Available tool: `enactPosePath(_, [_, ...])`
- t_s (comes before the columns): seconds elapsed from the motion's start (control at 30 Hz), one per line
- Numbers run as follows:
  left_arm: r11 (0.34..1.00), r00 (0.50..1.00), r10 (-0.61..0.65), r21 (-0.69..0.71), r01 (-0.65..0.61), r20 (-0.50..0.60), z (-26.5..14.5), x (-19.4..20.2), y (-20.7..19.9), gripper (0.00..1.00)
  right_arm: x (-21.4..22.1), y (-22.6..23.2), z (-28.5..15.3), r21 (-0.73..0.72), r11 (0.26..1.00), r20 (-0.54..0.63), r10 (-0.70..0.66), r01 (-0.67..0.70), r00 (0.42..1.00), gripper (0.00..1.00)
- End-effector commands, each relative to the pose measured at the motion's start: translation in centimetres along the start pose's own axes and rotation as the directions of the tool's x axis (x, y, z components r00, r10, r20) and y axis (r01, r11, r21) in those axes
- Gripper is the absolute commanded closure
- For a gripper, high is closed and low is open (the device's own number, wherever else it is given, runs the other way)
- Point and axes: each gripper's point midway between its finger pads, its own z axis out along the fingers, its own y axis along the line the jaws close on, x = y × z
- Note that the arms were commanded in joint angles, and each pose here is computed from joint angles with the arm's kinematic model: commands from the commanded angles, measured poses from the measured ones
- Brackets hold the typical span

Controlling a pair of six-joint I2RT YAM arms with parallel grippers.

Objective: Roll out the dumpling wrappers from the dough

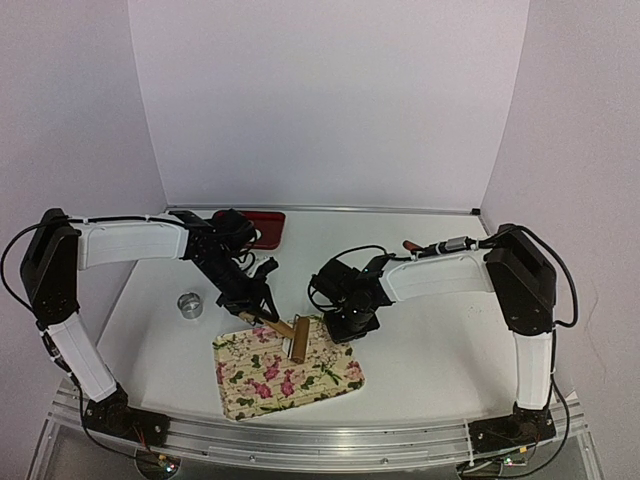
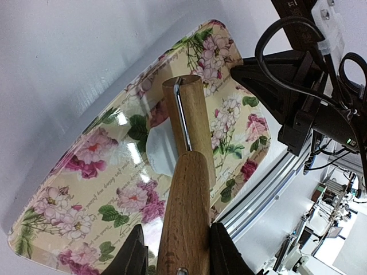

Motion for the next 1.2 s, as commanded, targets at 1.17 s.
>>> enactPosePath(1.17, [1.000,0.997,-0.006,-0.027,0.007,0.071,-5.3,1.8,-1.8,1.00,-0.5,-1.9,-0.6,0.123,0.992,0.027,-0.046,0.043,0.999,1.00])
